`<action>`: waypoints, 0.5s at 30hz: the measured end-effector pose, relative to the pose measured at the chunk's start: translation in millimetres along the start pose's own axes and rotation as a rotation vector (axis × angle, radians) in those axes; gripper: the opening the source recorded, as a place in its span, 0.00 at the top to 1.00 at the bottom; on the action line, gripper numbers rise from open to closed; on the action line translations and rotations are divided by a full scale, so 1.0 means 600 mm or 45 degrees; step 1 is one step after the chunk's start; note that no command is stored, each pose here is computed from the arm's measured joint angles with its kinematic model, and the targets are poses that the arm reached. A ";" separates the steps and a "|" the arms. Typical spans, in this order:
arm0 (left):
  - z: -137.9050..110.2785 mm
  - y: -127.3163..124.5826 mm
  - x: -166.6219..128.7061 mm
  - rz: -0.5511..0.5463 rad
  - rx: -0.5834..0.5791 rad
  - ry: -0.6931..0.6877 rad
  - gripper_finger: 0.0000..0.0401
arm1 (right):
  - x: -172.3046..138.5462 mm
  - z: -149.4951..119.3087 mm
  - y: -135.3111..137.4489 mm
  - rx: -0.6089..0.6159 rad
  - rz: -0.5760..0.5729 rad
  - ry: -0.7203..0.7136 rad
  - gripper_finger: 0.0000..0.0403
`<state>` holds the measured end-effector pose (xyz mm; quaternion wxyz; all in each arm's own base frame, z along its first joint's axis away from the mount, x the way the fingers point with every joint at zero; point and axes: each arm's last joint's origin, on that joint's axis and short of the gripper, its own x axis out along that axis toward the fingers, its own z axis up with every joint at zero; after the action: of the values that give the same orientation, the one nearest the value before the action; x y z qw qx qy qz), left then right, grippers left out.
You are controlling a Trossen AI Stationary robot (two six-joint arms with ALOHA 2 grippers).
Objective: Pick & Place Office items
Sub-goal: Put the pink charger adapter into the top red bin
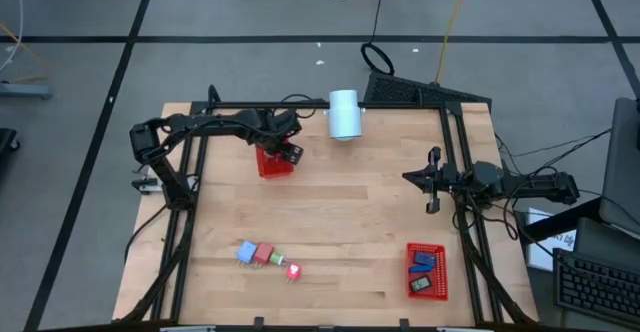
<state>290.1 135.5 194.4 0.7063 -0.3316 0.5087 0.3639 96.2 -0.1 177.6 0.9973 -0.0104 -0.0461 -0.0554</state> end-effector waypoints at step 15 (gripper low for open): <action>-0.039 -0.027 -0.099 -0.078 0.195 -0.201 0.42 | 0.000 0.000 0.000 0.000 0.000 0.000 1.00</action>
<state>279.7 97.2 246.7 0.7783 -0.2623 0.4673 0.3271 96.1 -0.1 177.7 0.9973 -0.0103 -0.0463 -0.0556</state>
